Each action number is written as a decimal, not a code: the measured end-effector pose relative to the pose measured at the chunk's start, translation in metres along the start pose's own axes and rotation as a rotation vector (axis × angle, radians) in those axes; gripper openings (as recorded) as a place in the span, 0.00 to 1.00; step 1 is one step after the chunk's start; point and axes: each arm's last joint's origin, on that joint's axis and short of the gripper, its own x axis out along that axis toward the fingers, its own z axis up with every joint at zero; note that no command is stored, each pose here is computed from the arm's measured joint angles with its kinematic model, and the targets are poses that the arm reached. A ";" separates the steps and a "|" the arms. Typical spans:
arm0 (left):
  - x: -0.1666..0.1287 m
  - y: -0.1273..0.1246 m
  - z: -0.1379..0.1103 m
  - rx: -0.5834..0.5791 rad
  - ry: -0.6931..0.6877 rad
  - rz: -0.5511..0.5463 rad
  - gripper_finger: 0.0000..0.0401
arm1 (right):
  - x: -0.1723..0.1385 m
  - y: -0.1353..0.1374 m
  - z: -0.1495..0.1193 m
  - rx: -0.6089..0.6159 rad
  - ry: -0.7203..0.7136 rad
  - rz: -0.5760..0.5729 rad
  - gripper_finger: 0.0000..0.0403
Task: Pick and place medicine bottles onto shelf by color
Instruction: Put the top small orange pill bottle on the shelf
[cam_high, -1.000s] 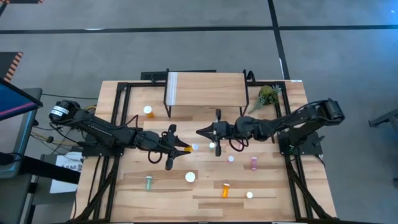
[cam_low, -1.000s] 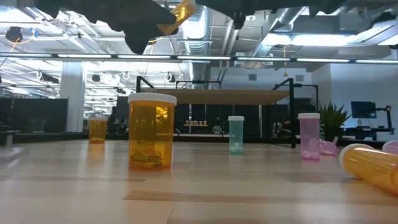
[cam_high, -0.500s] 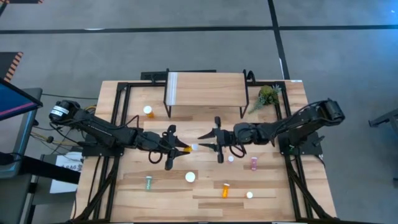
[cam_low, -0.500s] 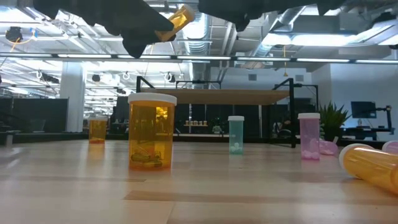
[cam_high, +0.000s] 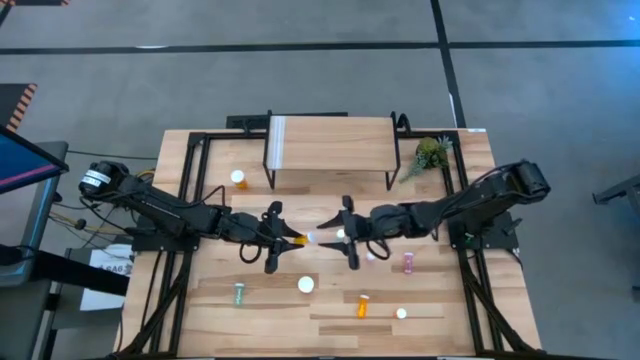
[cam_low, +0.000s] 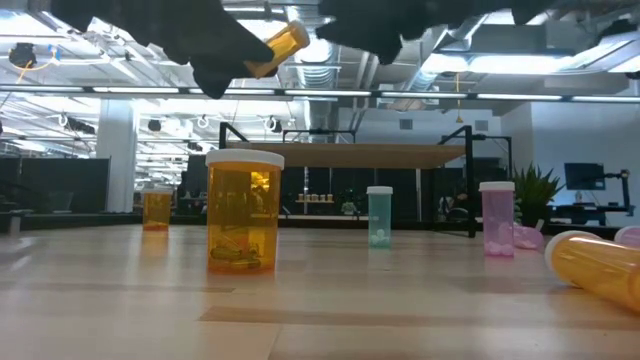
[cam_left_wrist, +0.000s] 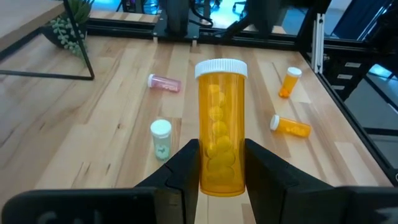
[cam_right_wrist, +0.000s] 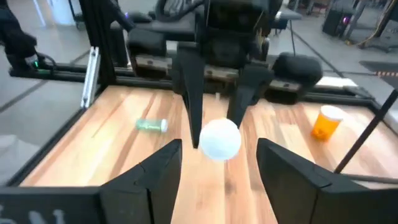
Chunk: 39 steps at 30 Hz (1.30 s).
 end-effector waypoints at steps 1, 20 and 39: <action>0.000 0.000 0.000 0.000 0.003 0.001 0.23 | 0.005 0.001 0.003 0.000 -0.003 0.000 0.58; 0.000 0.000 -0.003 -0.019 0.028 0.004 0.23 | 0.032 0.004 0.008 0.006 0.183 -0.007 0.56; 0.000 0.000 -0.003 -0.022 0.033 0.004 0.23 | 0.033 0.004 0.010 0.022 0.161 -0.008 0.51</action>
